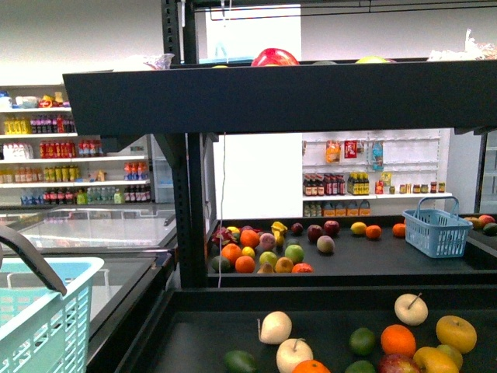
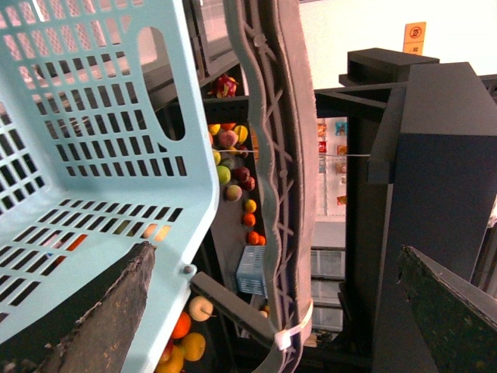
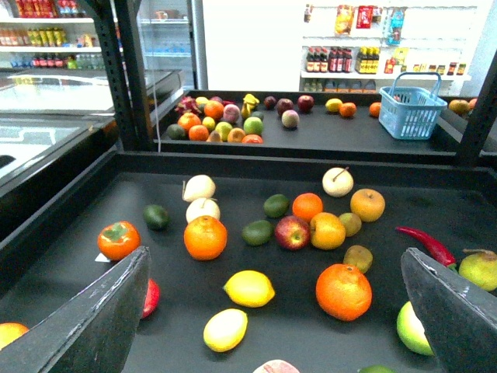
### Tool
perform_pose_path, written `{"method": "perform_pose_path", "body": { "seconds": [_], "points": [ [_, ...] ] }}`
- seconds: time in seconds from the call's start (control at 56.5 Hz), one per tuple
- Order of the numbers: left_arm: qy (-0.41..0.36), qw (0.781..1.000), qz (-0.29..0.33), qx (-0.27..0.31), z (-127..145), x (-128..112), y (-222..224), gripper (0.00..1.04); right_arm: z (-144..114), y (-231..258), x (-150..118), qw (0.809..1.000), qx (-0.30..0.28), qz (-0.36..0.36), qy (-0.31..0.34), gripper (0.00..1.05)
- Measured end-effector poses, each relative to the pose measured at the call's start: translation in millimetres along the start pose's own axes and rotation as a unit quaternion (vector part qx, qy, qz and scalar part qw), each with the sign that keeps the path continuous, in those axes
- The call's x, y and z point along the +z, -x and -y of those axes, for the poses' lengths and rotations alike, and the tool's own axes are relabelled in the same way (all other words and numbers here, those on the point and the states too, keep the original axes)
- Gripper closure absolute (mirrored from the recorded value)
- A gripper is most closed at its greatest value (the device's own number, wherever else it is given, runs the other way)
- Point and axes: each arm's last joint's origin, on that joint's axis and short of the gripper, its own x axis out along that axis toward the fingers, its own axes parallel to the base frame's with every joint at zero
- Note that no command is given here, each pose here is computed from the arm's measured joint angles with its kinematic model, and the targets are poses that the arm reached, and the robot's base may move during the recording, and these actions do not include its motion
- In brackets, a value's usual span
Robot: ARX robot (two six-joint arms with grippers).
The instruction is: Pick lemon from shelf
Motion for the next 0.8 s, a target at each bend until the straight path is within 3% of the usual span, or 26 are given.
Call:
{"method": "perform_pose_path", "body": {
  "seconds": [0.265,0.69,0.796],
  "points": [
    [0.019,1.000,0.004,0.011,7.5,1.4,-25.1,0.10,0.0,0.0,0.0,1.000,0.000,0.000,0.000,0.07],
    [0.021,0.999,0.006,0.045,13.9,-1.9,-49.3,0.80,0.0,0.0,0.0,1.000,0.000,0.000,0.000,0.07],
    [0.020,0.998,0.006,0.056,15.1,-1.4,-49.2,0.84,0.0,0.0,0.1,1.000,0.000,0.000,0.000,0.07]
  ]
}}
